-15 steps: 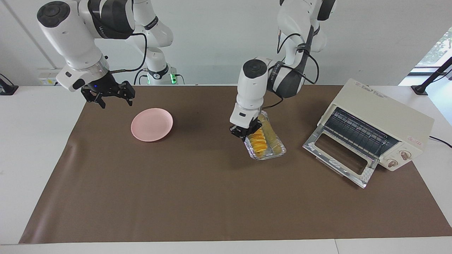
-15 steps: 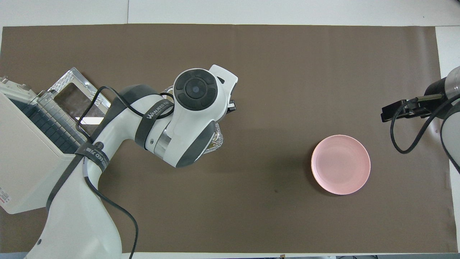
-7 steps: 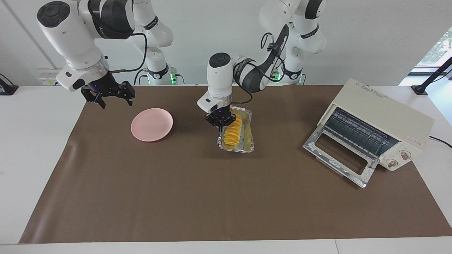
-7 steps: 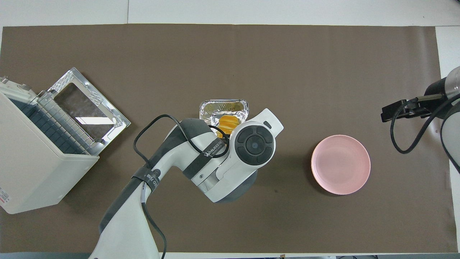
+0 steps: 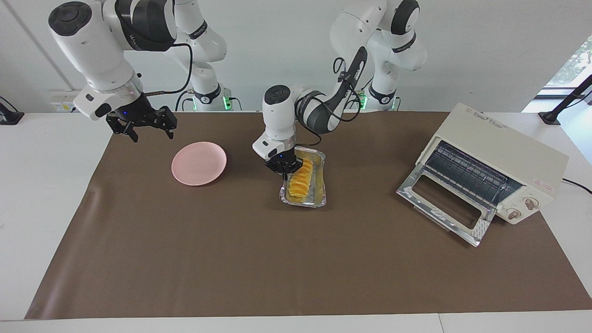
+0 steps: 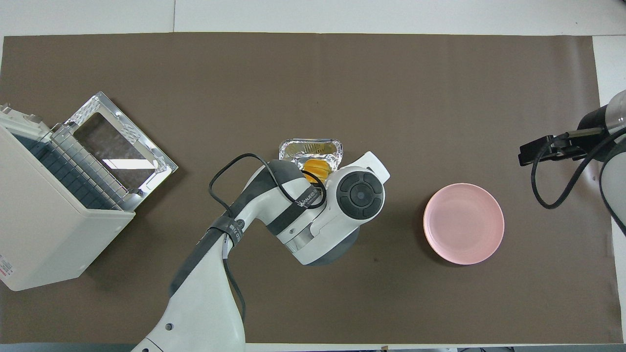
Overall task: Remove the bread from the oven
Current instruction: 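Pull the foil tray out with the left gripper toward the table center, then release the tray and withdraw the left gripper while the right gripper reaches it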
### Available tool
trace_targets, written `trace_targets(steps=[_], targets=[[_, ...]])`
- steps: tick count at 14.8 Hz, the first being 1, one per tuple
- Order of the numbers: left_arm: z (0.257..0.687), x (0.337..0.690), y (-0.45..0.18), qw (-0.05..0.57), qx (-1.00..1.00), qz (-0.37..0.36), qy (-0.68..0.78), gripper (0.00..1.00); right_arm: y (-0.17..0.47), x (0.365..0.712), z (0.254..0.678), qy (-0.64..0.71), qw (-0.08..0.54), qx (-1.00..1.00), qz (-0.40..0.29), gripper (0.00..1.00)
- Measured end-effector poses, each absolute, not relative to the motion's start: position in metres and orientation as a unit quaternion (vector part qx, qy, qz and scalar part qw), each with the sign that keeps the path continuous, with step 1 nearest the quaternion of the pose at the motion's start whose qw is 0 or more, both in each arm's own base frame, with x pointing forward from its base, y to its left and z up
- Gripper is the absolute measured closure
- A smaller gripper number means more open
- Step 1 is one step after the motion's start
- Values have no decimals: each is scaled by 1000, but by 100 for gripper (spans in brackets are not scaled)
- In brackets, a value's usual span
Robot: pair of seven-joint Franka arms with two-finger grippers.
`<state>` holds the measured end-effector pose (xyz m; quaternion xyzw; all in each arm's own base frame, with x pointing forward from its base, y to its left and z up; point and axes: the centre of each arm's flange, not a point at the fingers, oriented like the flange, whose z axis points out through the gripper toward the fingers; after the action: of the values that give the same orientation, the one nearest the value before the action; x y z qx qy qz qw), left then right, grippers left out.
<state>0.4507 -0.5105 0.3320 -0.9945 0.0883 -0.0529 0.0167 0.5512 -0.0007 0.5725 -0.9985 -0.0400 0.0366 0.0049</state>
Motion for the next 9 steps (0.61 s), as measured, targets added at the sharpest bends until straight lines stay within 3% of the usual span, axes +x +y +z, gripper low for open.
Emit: trace_targets(steps=[7,8,9], targets=[[368,481,-504,8,-996,-70,46,8,11,551,573,-50,4,-998,36,0],[387,499,-493,2,-997,-70,24,0,13,551,573,-52,5,-998,36,0],[409,520,-474,-6,-997,-70,1,0,18,551,573,-56,6,-998,35,0]])
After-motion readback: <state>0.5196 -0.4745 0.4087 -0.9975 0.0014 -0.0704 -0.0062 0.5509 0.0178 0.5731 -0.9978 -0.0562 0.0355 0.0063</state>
